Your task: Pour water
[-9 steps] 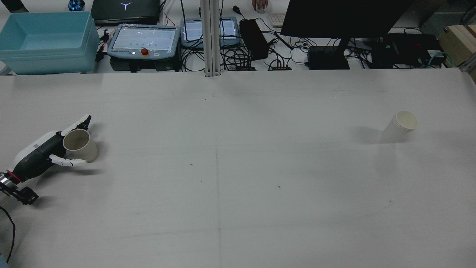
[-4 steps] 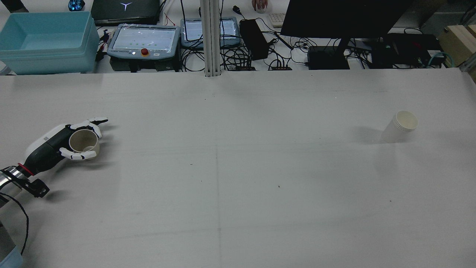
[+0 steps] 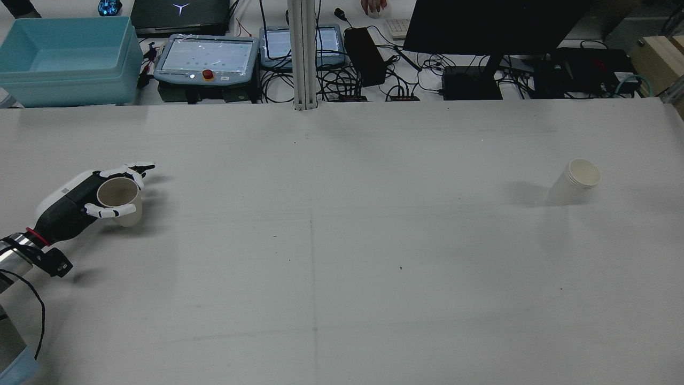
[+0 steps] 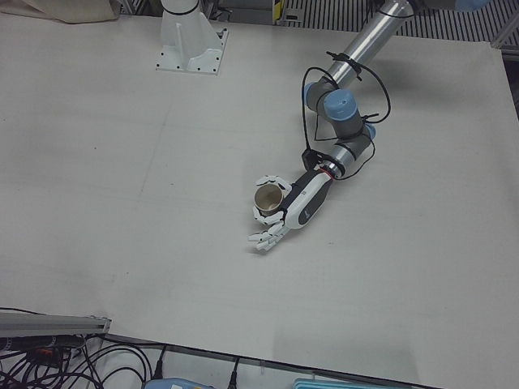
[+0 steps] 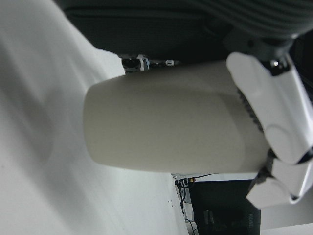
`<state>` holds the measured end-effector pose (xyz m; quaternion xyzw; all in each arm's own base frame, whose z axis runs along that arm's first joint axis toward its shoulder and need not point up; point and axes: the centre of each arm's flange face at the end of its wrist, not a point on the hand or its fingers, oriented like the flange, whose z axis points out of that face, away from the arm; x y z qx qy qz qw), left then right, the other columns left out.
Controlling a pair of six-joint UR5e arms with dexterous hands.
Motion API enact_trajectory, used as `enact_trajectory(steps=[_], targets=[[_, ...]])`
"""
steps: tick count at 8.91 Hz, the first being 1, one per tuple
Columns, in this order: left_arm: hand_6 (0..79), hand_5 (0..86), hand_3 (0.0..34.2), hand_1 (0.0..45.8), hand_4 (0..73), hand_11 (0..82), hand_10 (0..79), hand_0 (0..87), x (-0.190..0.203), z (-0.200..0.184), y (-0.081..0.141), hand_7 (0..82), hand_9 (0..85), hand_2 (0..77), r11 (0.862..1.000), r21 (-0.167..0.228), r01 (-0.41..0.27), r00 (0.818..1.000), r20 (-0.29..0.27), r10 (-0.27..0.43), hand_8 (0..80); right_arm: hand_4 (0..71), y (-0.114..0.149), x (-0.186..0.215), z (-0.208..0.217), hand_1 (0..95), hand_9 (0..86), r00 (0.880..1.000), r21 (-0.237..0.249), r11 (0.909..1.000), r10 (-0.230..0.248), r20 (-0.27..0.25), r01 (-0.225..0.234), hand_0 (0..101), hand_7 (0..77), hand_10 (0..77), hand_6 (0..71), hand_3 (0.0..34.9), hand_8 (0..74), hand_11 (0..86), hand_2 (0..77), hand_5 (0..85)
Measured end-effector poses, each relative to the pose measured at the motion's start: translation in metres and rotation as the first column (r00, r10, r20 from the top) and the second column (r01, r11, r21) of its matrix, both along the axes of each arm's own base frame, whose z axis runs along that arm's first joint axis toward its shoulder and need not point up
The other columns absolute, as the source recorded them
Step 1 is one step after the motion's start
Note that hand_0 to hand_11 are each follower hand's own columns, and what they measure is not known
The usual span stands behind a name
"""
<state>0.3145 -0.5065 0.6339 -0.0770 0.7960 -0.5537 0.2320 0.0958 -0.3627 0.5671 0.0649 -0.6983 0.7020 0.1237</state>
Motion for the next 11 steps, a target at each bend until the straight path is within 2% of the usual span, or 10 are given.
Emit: enact_trajectory(steps=[1, 2, 3, 4, 5, 6, 7, 8, 10, 11], targets=[[9.8, 46.4, 0.0, 12.0, 37.6, 9.8, 5.4, 36.1, -0.002, 0.000, -0.001, 24.0, 11.4, 34.9, 0.999, -0.032, -0.010, 0.999, -0.039, 0.009, 6.0, 27.8, -0.003, 0.002, 0.000, 3.3, 47.5, 1.000, 0.021, 0.9998, 0.006, 0.000, -0.006, 34, 35.5, 36.0, 30.5, 0.0, 34.9, 48.0, 22.4, 57.3], [9.8, 46.4, 0.0, 12.0, 37.6, 9.8, 5.4, 38.3, -0.003, 0.000, -0.003, 24.0, 11.4, 34.9, 0.998, -0.063, -0.020, 0.997, -0.081, 0.015, 6.0, 27.8, -0.007, 0.002, 0.008, 6.5, 36.5, 1.000, 0.040, 0.9992, 0.005, -0.018, -0.004, 38, 25.1, 25.6, 19.6, 0.0, 24.5, 38.2, 26.2, 44.2], [9.8, 46.4, 0.0, 12.0, 37.6, 9.8, 5.4, 38.3, -0.005, -0.006, -0.004, 24.0, 11.4, 34.9, 0.995, -0.098, -0.028, 0.992, -0.122, 0.016, 6.0, 16.9, -0.013, 0.000, 0.028, 10.9, 25.6, 0.999, 0.063, 0.9979, -0.012, -0.052, 0.015, 40, 13.1, 13.6, 8.7, 0.0, 10.4, 27.8, 22.9, 16.9], [9.3, 46.4, 0.0, 12.0, 37.6, 9.3, 5.4, 39.6, -0.008, -0.020, -0.004, 24.0, 11.4, 34.9, 0.992, -0.120, -0.033, 0.989, -0.149, 0.014, 6.0, 14.2, -0.020, -0.003, 0.059, 10.9, 10.9, 0.997, 0.082, 0.9961, -0.027, -0.078, 0.034, 40, 0.5, 1.1, 1.1, 0.0, 0.5, 14.7, 22.9, 1.6], [9.3, 46.4, 0.0, 12.0, 37.6, 9.3, 4.9, 39.6, -0.012, -0.038, -0.005, 24.0, 11.4, 34.9, 0.991, -0.129, -0.032, 0.986, -0.168, 0.010, 6.0, 14.2, -0.024, -0.006, 0.105, 10.9, 10.9, 0.994, 0.085, 0.9952, -0.040, -0.100, 0.048, 40, 0.5, 1.1, 1.1, 0.0, 0.5, 14.7, 22.9, 1.6], [9.3, 46.4, 0.0, 11.4, 37.6, 9.3, 4.9, 40.3, -0.017, -0.055, -0.005, 24.0, 11.4, 36.5, 0.991, -0.129, -0.029, 0.983, -0.181, 0.005, 6.0, 14.2, -0.022, -0.008, 0.153, 12.5, 0.5, 0.991, 0.082, 0.9950, -0.047, -0.128, 0.057, 40, 0.5, 0.5, 1.1, 0.0, 0.5, 1.1, 22.4, 0.5], [9.3, 46.4, 0.0, 11.4, 37.6, 7.6, 2.7, 40.5, -0.021, -0.070, -0.005, 24.0, 11.4, 36.5, 0.992, -0.127, -0.022, 0.982, -0.190, -0.002, 6.0, 14.2, -0.018, -0.009, 0.202, 12.5, 0.5, 0.984, 0.076, 0.9950, -0.051, -0.169, 0.064, 40, 0.5, 0.5, 1.1, 0.0, 0.5, 1.1, 22.4, 0.5], [9.3, 46.4, 0.0, 11.4, 37.6, 7.6, 4.9, 40.7, -0.023, -0.080, -0.004, 24.0, 11.4, 36.5, 0.992, -0.127, -0.014, 0.981, -0.195, -0.011, 6.0, 14.2, -0.020, -0.012, 0.239, 11.5, 0.5, 0.976, 0.069, 0.9949, -0.057, -0.211, 0.073, 40, 0.5, 0.5, 1.1, 0.0, 0.5, 1.1, 22.4, 5.5], [8.2, 46.4, 0.0, 11.4, 37.6, 7.6, 2.2, 41.3, -0.024, -0.093, -0.005, 23.5, 11.4, 36.5, 0.992, -0.128, -0.001, 0.979, -0.201, -0.025, 6.0, 14.2, -0.041, -0.025, 0.275, 10.4, 0.5, 0.959, 0.058, 0.9931, -0.083, -0.270, 0.102, 40, 0.5, 0.5, 0.5, 0.0, 0.5, 0.5, 12.5, 0.5], [8.2, 46.4, 0.0, 11.4, 37.6, 7.6, 4.4, 41.4, -0.025, -0.097, -0.006, 23.5, 11.4, 36.5, 0.991, -0.131, 0.015, 0.978, -0.204, -0.042, 6.0, 14.2, -0.057, -0.038, 0.284, 10.4, 0.5, 0.950, 0.053, 0.9903, -0.107, -0.295, 0.128, 40, 0.5, 0.5, 0.5, 0.0, 0.5, 1.1, 12.5, 0.5]])
